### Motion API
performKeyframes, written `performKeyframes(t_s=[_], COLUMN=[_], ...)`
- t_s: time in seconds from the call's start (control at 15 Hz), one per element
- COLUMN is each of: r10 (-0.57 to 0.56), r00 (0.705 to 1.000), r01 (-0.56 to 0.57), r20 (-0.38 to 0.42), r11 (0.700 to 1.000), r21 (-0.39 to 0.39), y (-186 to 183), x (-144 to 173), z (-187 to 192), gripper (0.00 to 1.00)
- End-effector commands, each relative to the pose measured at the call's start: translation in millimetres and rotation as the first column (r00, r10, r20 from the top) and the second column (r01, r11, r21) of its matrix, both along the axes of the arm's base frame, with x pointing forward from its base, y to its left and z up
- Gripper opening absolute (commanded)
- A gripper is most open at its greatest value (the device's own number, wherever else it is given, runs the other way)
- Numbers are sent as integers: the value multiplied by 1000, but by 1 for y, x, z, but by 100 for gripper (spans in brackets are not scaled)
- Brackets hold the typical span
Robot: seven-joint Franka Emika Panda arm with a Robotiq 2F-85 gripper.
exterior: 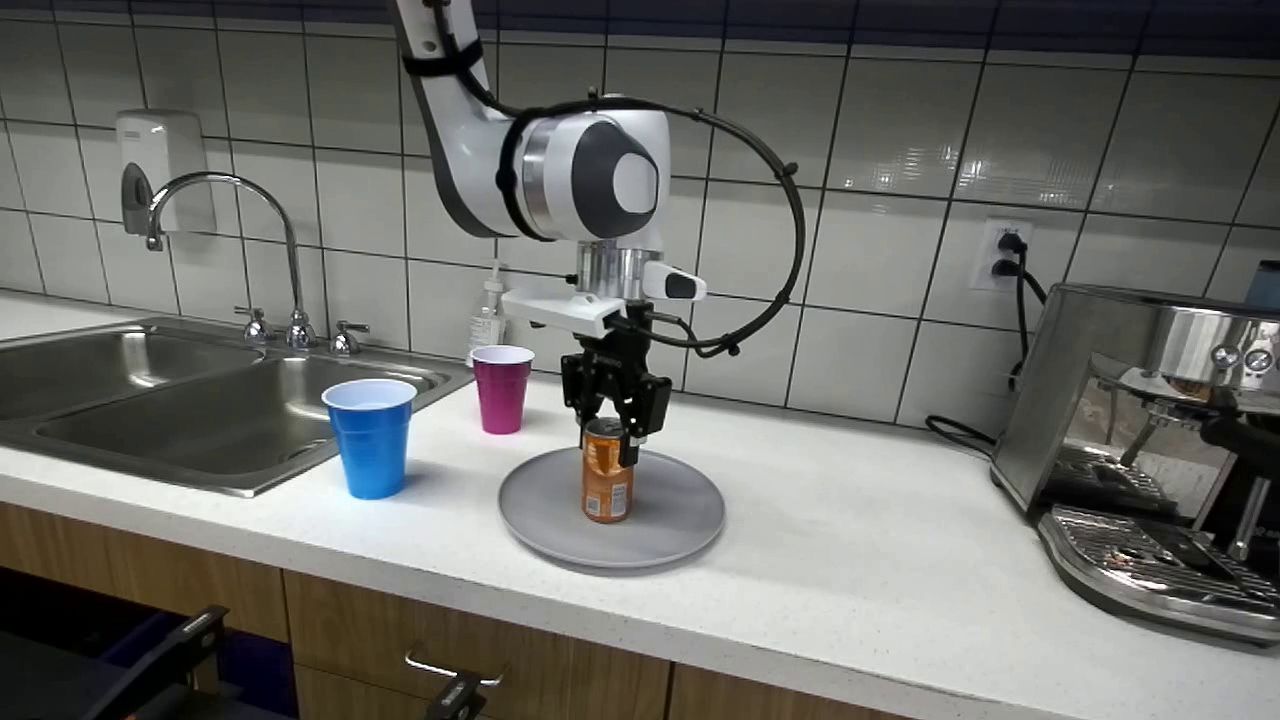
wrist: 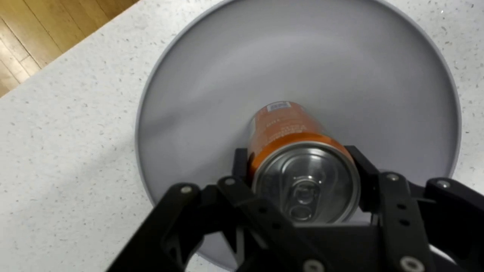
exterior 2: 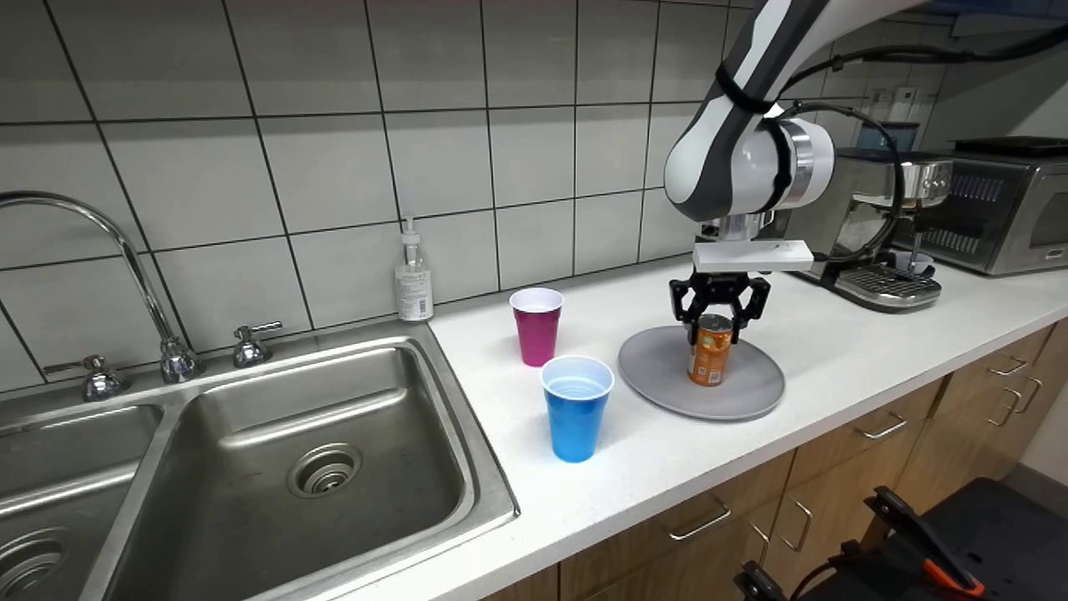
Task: Remove the orange can from the plate then place the cups on the plate.
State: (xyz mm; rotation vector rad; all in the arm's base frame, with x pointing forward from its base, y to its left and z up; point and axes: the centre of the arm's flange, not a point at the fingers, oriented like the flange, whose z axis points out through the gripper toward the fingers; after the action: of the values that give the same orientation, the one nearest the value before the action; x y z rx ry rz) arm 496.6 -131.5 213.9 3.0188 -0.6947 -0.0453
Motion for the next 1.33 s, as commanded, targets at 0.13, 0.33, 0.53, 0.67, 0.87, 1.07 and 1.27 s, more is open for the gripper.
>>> performKeyframes(t_s=[0.13, 0.33, 0.53, 0.67, 0.87, 1.07, 1.27], r10=[-92, -133, -177, -203, -242, -282, -324], r00=[996, 991, 983, 977, 968, 956, 942], r01=[93, 134, 180, 206, 246, 287, 331], r20=[18, 37, 57, 65, 72, 80, 90], r11=[995, 990, 983, 977, 968, 956, 941], r21=[-26, -40, -49, -53, -55, -63, -70], y=[-30, -46, -66, -77, -96, -114, -131], x=[16, 19, 21, 22, 23, 23, 21], z=[19, 28, 37, 41, 45, 49, 52], gripper=[38, 38, 38, 38, 38, 38, 38])
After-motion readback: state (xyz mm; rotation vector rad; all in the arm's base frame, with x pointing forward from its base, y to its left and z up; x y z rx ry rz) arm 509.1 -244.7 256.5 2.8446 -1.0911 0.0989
